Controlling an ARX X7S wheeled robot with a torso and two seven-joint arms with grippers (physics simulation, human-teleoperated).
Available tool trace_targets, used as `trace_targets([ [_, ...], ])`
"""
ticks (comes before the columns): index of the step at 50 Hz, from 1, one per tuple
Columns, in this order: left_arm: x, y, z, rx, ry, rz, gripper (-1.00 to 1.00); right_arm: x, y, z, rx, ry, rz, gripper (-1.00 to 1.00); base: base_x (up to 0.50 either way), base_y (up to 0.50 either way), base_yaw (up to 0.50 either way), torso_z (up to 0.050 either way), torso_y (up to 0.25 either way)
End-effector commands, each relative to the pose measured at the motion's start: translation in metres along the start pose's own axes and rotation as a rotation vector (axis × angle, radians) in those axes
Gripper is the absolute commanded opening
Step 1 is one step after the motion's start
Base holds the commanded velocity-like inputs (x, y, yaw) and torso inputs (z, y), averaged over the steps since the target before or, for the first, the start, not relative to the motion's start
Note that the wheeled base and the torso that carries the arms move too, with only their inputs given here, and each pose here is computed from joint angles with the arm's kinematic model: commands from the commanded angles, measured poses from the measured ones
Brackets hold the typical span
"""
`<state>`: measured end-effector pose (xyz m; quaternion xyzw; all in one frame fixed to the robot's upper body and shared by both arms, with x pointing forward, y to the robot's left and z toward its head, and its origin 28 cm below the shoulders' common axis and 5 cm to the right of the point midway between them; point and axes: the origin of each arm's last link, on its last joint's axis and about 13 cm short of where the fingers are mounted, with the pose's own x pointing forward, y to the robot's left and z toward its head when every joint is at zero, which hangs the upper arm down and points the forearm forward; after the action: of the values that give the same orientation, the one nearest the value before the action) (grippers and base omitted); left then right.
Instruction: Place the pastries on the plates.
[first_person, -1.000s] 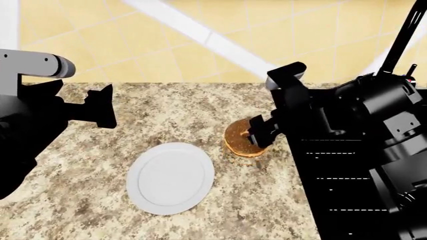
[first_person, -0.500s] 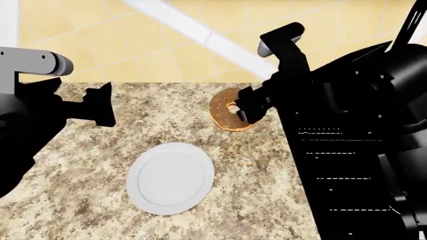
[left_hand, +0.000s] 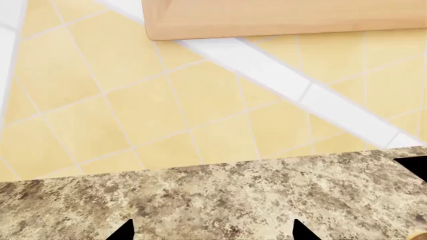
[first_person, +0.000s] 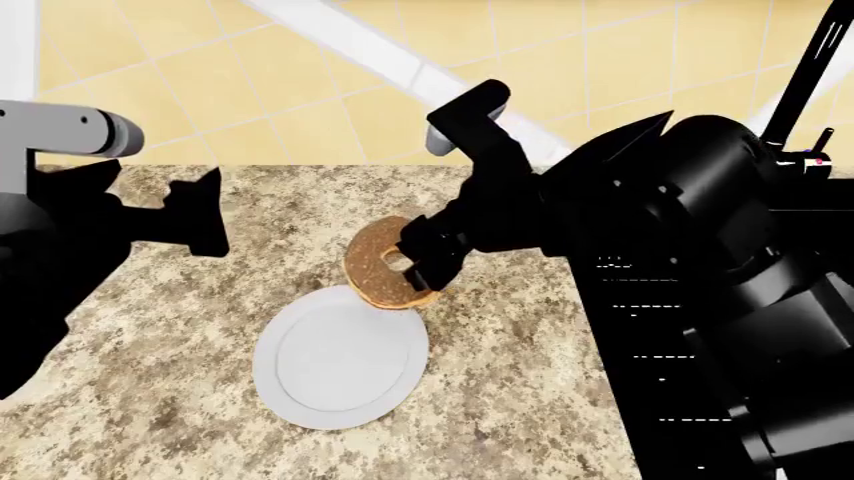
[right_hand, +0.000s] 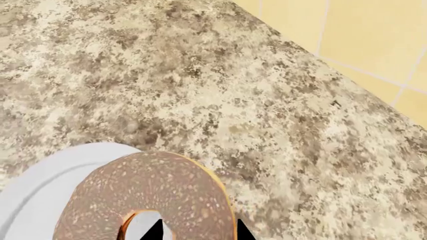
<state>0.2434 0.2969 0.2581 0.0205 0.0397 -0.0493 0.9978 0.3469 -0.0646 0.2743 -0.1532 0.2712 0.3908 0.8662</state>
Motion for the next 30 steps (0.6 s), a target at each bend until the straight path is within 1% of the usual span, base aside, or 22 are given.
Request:
trace_targets([
  [1,0.003,0.0,-0.003,-0.012,-0.005,-0.004,1.0,0.012,0.005,0.013,-0.041,0.012,0.047,-1.0,0.0,0.0,0.0,0.0,0.0],
  [9,0.003,0.0,-0.004,-0.013,-0.005,-0.002,1.0,0.021,0.014,0.012,-0.073,0.04,0.097,-1.0,0.0,0.0,0.0,0.0,0.0],
  [20,0.003,0.0,-0.003,-0.015,-0.009,-0.002,1.0,0.023,0.024,0.007,-0.098,0.064,0.142,-1.0,0.0,0.0,0.0,0.0,0.0],
  [26,0.003,0.0,-0.004,-0.017,-0.007,-0.003,1.0,0.025,0.033,0.003,-0.109,0.064,0.174,-1.0,0.0,0.0,0.0,0.0,0.0],
  [30,0.004,0.001,-0.005,-0.018,-0.006,-0.003,1.0,0.029,0.042,0.006,-0.115,0.07,0.193,-1.0,0.0,0.0,0.0,0.0,0.0],
])
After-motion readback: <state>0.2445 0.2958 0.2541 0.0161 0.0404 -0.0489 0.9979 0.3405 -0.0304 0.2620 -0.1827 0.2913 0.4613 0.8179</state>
